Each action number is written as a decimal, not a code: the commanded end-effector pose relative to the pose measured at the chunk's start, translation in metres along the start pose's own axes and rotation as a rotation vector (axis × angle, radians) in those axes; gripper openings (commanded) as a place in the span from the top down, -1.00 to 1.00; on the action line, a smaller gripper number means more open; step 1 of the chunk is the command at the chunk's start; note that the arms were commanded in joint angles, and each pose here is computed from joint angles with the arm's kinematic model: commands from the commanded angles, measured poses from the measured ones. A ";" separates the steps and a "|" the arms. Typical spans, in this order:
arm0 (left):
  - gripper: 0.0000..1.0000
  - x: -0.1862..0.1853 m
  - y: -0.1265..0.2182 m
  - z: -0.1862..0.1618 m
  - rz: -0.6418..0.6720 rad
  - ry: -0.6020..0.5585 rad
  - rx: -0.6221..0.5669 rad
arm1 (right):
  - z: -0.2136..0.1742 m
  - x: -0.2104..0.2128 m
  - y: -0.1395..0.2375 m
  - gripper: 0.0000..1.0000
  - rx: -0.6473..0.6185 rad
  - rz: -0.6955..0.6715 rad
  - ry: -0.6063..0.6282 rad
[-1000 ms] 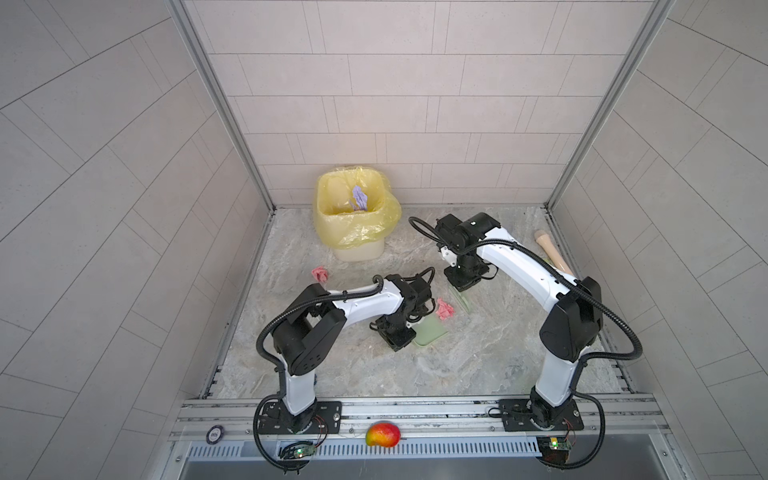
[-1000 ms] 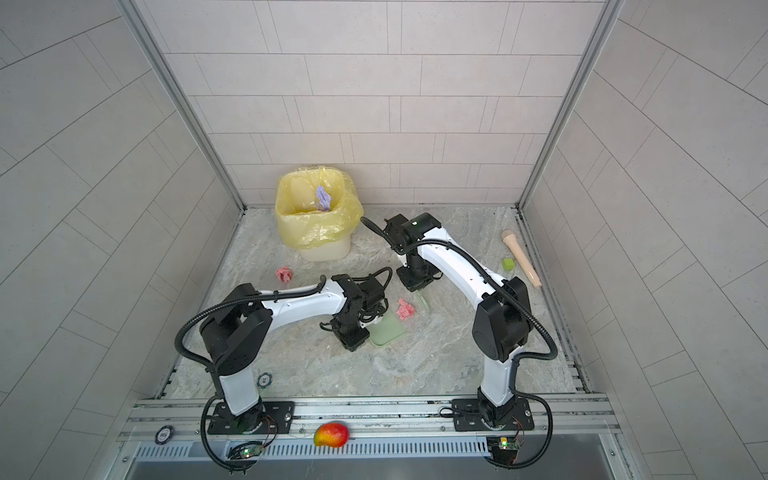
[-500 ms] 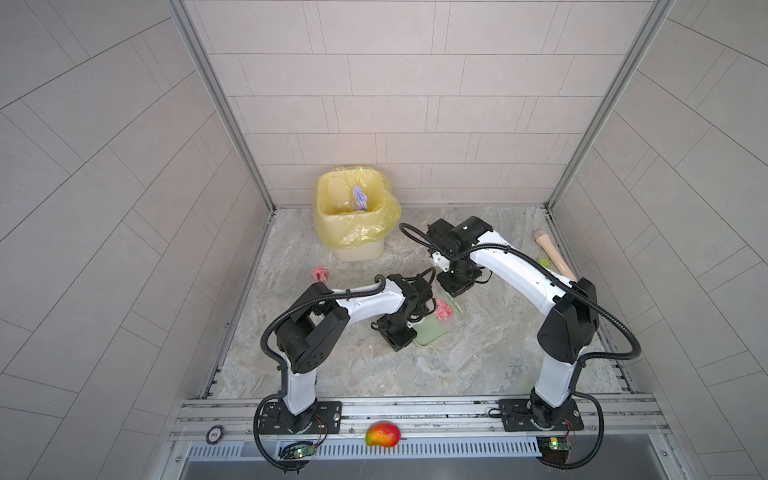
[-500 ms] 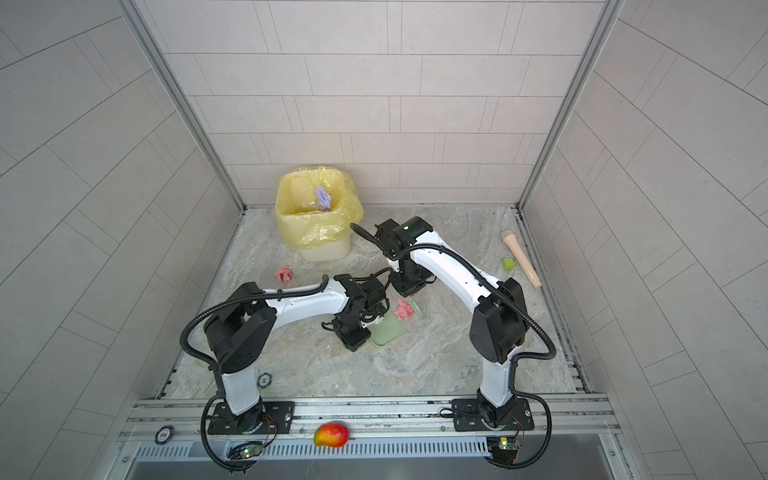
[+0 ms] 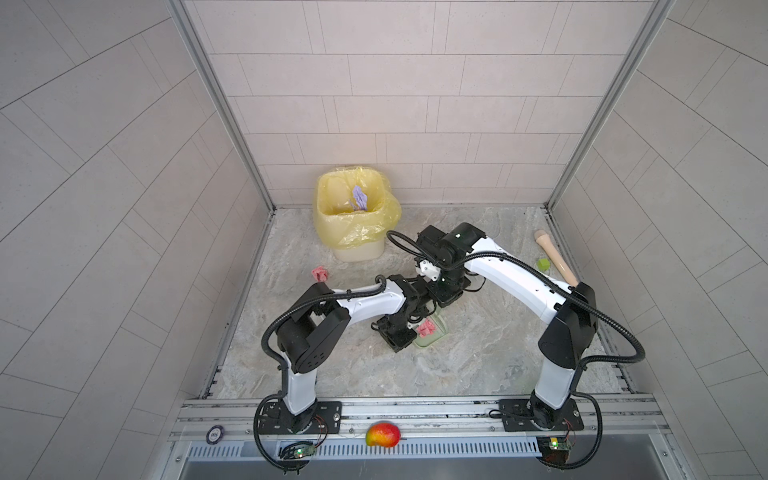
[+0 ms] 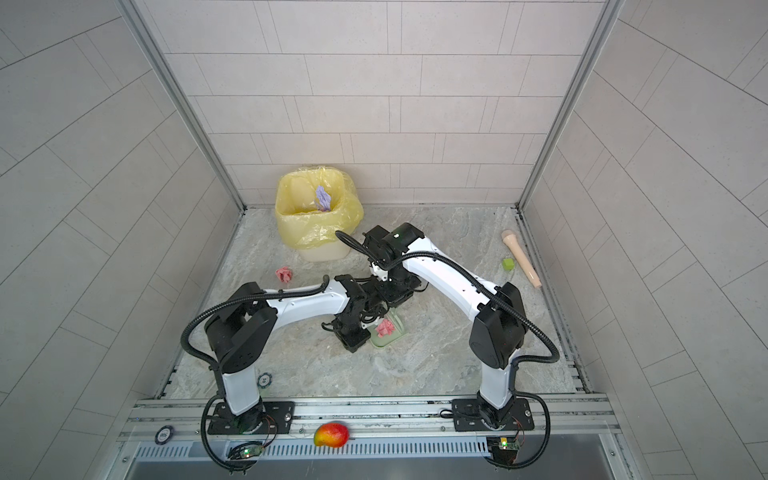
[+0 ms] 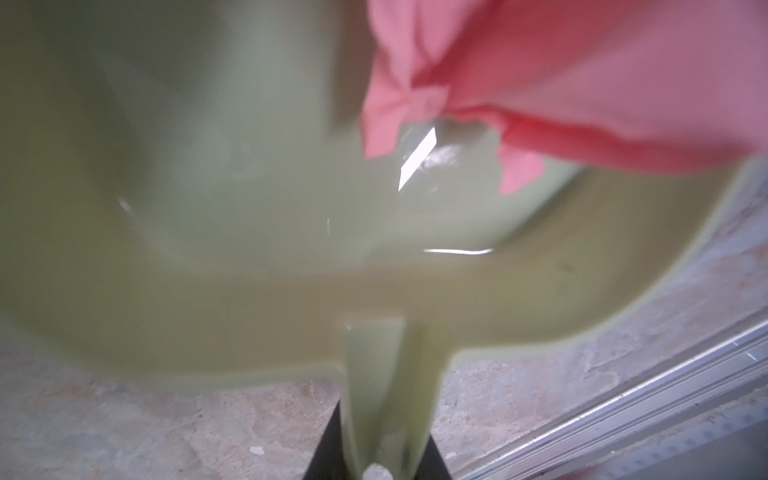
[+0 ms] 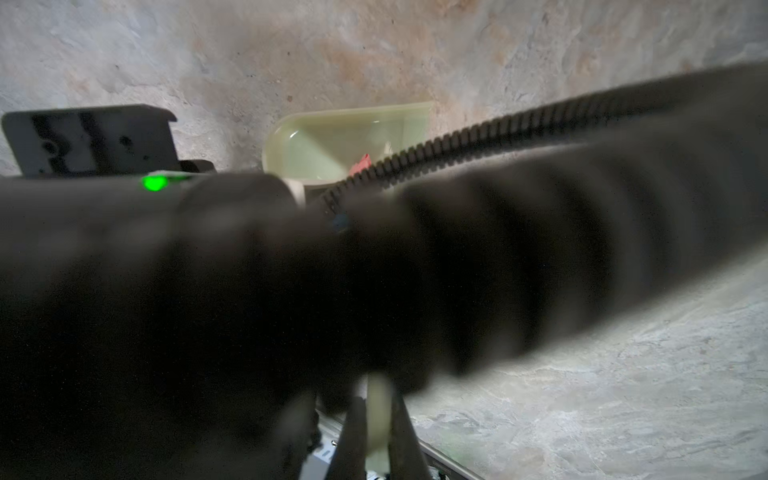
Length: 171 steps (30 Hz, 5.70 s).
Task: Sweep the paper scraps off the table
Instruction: 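Sweep the pink scrap into the dustpan with the right gripper's brush, then lift the dustpan toward the yellow bin while the right gripper draws back, then tip the green dustpan over the yellow bin with the left gripper, then lower the dustpan while the right gripper moves the brush toward the pink scrap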
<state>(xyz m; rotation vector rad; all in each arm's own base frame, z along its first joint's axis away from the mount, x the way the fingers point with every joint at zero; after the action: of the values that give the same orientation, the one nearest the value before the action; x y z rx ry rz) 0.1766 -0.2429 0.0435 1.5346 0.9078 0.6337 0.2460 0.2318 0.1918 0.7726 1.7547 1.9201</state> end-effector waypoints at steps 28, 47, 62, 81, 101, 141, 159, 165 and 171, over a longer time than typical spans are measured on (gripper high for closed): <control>1.00 0.023 0.093 0.001 0.034 0.095 -0.230 | -0.056 -0.065 0.037 1.00 -0.132 -0.058 -0.258; 1.00 0.088 0.215 -0.042 0.150 0.290 -0.425 | -0.058 -0.068 0.038 1.00 -0.187 -0.018 -0.289; 1.00 0.175 0.278 -0.065 0.214 0.547 -0.615 | -0.059 -0.073 0.040 1.00 -0.195 -0.006 -0.296; 1.00 0.273 0.314 -0.073 0.264 0.817 -0.720 | -0.068 -0.078 0.040 1.00 -0.183 0.010 -0.293; 1.00 0.320 0.327 -0.020 0.449 0.768 -0.640 | -0.080 -0.080 0.043 1.00 -0.177 0.025 -0.309; 1.00 0.304 0.375 0.028 1.388 0.344 -0.317 | -0.086 -0.082 0.033 1.00 -0.141 0.038 -0.303; 1.00 0.297 0.379 0.025 1.406 0.355 -0.353 | -0.084 -0.081 0.033 1.00 -0.178 0.064 -0.316; 1.00 0.284 0.379 0.013 1.220 0.448 -0.520 | -0.065 -0.070 0.033 1.00 -0.279 0.134 -0.341; 1.00 0.267 0.373 -0.005 0.995 0.547 -0.697 | -0.027 -0.043 0.046 1.00 -0.487 0.229 -0.336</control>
<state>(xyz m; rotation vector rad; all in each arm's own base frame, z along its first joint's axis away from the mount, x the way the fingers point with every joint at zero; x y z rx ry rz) 0.4177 -0.0232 0.3727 1.2900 0.0168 1.9197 0.2574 0.1516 0.2065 1.0739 1.1770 1.9700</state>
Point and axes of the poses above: each gripper's point midway between its finger pads, its own y axis back along the fingers, its own x axis along the line the jaws close on, z = x × y, the point moved 2 cm from there along y, back along the fingers, and after that the axes turned 15 degrees about y, right-handed, at the moved point
